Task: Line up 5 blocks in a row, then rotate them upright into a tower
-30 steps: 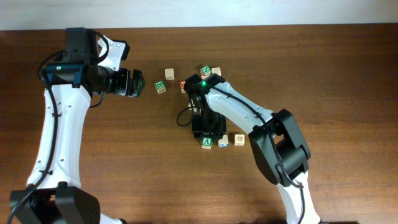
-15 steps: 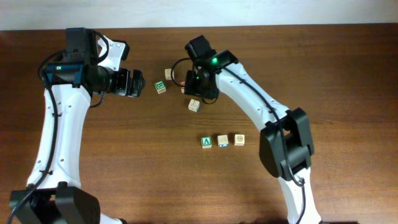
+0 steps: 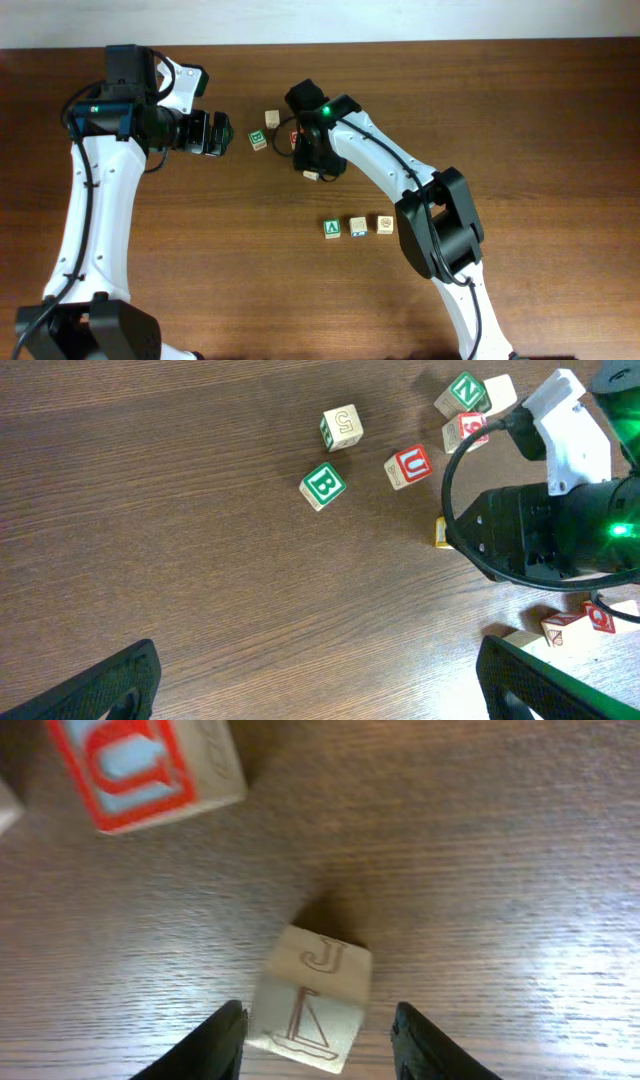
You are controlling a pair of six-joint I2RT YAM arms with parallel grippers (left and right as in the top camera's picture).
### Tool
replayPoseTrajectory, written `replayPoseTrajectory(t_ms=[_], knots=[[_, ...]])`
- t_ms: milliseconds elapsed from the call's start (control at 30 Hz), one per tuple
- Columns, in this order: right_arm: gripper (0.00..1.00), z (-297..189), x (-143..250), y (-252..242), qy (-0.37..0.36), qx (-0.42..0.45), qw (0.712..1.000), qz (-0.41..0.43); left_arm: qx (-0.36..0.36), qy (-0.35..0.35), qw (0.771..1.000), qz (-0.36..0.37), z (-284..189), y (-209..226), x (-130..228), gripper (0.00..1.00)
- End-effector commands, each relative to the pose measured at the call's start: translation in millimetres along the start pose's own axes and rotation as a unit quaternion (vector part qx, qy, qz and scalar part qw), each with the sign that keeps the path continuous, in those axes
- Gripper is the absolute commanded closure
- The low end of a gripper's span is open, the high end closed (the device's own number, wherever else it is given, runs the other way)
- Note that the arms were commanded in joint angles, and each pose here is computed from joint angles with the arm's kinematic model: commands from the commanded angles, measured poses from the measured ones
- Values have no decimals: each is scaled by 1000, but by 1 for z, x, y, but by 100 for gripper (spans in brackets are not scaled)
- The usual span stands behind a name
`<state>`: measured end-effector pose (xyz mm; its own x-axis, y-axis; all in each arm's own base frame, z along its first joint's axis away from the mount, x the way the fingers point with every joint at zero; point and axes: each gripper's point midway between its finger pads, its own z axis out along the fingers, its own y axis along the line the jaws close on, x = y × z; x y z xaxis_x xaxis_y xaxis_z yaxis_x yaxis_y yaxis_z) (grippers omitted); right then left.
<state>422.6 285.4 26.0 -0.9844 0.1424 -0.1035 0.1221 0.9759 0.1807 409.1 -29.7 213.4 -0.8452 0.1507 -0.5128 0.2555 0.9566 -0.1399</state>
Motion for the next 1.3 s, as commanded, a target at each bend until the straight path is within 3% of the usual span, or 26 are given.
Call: replayPoseTrajectory(t_ms=[0, 133, 367, 500, 633, 867, 1267], knots=[[52, 7, 1, -6, -1, 16, 1000, 4, -4, -6, 1000, 2, -2, 1, -6, 1], [55, 9, -2, -6, -8, 17, 1000, 3, -4, -6, 1000, 2, -2, 1, -6, 1], [76, 9, 7, 2, 20, -7, 999, -26, -4, -6, 1000, 2, -2, 1, -6, 1], [78, 5, 30, 23, 79, -75, 992, -62, -4, -6, 1000, 2, -2, 1, -6, 1], [78, 0, 62, 27, 139, -87, 983, -84, -4, -6, 1000, 2, -2, 1, -6, 1], [77, -8, 114, 1, 208, 9, 971, -116, -4, -6, 1000, 2, -2, 1, -6, 1], [77, -15, 117, -37, 202, 118, 964, -128, -4, -6, 1000, 2, -2, 1, -6, 1]])
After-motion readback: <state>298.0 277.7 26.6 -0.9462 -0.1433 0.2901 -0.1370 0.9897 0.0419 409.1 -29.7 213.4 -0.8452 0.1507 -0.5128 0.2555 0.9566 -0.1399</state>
